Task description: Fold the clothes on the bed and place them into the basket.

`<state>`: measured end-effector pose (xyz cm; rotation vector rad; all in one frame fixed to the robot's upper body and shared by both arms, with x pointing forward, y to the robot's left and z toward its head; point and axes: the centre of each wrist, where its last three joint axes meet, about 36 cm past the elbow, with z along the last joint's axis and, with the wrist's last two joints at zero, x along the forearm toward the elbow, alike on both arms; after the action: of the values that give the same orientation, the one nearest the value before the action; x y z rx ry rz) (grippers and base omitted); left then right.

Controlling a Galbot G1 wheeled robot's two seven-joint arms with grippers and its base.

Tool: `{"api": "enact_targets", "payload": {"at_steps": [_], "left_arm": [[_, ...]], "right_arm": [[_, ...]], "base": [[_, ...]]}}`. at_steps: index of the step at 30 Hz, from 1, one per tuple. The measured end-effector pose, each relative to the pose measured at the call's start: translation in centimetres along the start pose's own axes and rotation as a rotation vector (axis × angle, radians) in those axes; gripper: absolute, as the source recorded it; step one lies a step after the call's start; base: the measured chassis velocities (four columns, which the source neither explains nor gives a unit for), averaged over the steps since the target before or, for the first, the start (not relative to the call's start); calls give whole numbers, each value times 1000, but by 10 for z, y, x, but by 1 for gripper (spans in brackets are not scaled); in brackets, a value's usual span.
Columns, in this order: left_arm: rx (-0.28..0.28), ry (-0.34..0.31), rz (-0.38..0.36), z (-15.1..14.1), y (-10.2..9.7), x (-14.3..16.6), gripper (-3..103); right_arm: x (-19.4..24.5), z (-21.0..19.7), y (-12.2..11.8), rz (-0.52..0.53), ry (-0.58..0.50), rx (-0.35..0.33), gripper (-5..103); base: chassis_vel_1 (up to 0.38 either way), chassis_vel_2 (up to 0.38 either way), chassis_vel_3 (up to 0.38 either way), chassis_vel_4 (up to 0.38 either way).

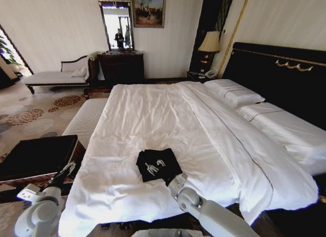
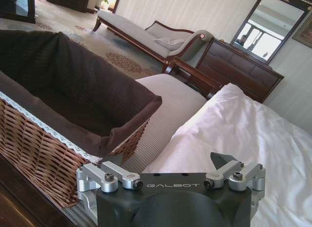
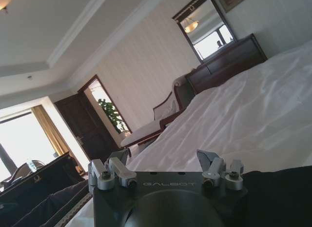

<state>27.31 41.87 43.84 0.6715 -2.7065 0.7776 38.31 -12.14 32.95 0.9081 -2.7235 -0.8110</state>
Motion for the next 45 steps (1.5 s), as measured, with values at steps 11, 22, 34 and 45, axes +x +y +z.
{"api": "enact_targets", "payload": {"at_steps": [11,22,34,45], "left_arm": [[-11,-7,-4,-4,1,1,100],[-9,-6,-16,-3,5,2,100],[-4,20,-2,6,2,-1,100],[-44,118,150,58,-29,6,100]], "right_arm": [[-65,13,3,99,96,-118,99],[-83,54,35,-26,235,-116,100],[-58,28,54,-225,138,-70,100],[-10,-120,-36,66,-204,96,100]], "base": [[0,0,0,0],[0,0,0,0],[0,0,0,0],[0,0,0,0]]}}
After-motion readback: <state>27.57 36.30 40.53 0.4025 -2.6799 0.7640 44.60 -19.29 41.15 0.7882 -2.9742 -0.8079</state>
